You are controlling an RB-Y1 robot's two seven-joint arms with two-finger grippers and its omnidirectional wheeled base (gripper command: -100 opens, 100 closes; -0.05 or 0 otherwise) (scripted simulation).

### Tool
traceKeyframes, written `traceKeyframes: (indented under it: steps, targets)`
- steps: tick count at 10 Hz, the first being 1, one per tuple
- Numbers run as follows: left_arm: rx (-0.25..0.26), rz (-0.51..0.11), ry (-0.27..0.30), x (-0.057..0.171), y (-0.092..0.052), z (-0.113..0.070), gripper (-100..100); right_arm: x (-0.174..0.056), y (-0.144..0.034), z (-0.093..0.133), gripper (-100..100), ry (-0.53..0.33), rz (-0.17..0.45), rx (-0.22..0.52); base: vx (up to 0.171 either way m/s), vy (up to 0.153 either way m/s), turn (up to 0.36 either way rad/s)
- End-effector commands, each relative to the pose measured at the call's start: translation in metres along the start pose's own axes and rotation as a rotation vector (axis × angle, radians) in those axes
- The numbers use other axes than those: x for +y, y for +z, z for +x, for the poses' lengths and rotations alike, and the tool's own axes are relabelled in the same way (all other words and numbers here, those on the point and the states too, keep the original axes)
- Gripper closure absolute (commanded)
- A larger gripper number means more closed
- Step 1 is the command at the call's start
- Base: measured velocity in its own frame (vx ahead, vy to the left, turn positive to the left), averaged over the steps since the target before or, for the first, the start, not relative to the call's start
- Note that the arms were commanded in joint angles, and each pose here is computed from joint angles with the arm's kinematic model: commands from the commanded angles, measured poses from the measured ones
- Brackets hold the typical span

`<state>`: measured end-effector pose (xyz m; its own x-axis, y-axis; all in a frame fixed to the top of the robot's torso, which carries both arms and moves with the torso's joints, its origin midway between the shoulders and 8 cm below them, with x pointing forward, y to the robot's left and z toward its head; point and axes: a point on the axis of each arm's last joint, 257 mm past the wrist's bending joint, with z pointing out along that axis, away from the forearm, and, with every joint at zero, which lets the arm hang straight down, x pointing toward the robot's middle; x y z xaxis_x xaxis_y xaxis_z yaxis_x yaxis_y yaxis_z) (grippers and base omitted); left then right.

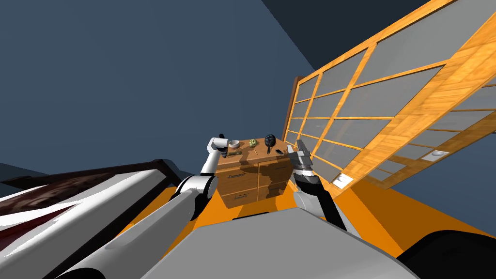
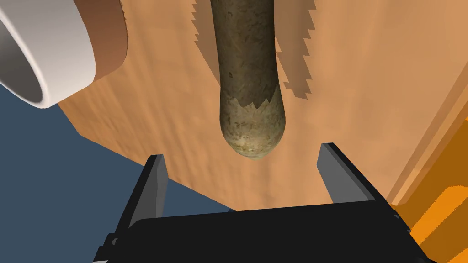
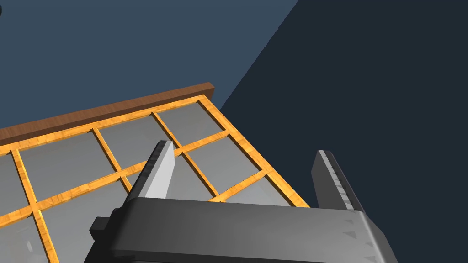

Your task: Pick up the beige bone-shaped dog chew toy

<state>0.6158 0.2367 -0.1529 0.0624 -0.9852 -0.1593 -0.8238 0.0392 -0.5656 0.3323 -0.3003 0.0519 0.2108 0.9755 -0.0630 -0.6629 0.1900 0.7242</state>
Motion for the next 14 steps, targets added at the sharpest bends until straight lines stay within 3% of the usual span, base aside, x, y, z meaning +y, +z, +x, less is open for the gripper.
traceKeyframes:
  steps: [1, 6, 7, 8, 9, 14]
  targets:
    - [0.016, -0.053, -0.005, 0.004, -0.002, 0.004, -100, 0.0, 0.0, 0.0, 0, 0.0, 0.0, 0.0, 0.047, -0.096, -0.039]
    - [0.039, -0.189, -0.019, 0.025, -0.004, 0.005, -100, 0.0, 0.0, 0.0, 0, 0.0, 0.0, 0.0, 0.045, -0.087, -0.017]
    - [0.038, -0.172, -0.017, 0.021, -0.004, 0.004, -100, 0.0, 0.0, 0.0, 0, 0.0, 0.0, 0.0, 0.001, -0.028, 0.001]
    - [0.038, -0.176, -0.017, 0.022, -0.004, 0.004, 0, 0.0, 0.0, 0.0, 0, 0.0, 0.0, 0.0, 0.002, -0.006, 0.0]
    - [0.038, -0.176, -0.016, 0.022, 0.004, -0.006, -100, 0.0, 0.0, 0.0, 0, 0.0, 0.0, 0.0, -0.008, -0.044, -0.008]
    - [0.038, -0.176, -0.017, 0.022, 0.026, -0.037, -100, 0.0, 0.0, 0.0, 0, 0.0, 0.0, 0.0, -0.002, -0.065, -0.001]
